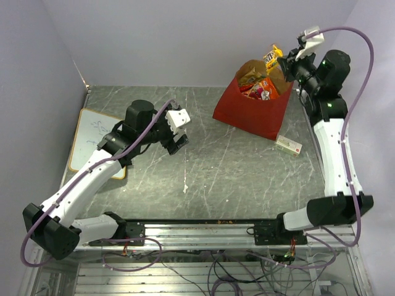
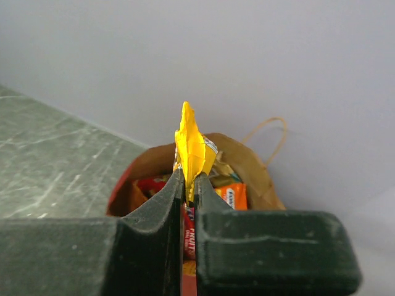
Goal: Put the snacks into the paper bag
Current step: Place the snack in the paper bag.
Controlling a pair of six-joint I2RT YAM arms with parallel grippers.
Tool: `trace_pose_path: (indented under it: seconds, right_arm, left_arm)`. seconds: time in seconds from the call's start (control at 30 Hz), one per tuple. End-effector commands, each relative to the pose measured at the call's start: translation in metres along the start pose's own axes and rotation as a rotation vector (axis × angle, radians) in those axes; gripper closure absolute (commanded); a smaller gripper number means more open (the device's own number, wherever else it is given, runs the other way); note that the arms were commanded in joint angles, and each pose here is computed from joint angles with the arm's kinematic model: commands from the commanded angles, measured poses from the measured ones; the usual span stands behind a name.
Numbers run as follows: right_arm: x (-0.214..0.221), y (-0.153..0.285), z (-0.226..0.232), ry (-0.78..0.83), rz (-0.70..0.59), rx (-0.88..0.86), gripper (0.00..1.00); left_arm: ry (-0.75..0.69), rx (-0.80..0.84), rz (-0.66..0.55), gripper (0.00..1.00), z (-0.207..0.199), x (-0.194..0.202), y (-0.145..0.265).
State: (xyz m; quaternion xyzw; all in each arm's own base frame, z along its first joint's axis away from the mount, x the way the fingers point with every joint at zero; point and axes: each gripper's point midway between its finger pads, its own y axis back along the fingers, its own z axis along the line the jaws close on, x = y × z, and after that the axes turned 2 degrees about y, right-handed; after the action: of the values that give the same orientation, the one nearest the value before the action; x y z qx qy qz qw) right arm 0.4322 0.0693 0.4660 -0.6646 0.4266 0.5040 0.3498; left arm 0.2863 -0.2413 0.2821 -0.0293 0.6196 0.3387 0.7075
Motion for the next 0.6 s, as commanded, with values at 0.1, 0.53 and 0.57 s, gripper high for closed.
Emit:
trace_pose_path:
  seconds: [0.1, 0.53, 0.57]
  right_arm:
    - [0.028, -0.032, -0.054, 0.030, 0.095, 0.171, 1.00]
    - [0.147, -0.071, -0.056, -0.044, 0.416, 0.082, 1.00]
    - [0.151, -0.070, -0.056, -0.041, 0.433, 0.081, 1.00]
  left_arm:
    - [-0.009, -0.069, -0.045, 0.05, 0.013, -0.011, 0.008]
    - [-0.011, -0.063, -0.051, 0.05, 0.011, -0.010, 0.012]
    - [-0.012, -0.062, -0.052, 0.05, 0.011, -0.010, 0.012]
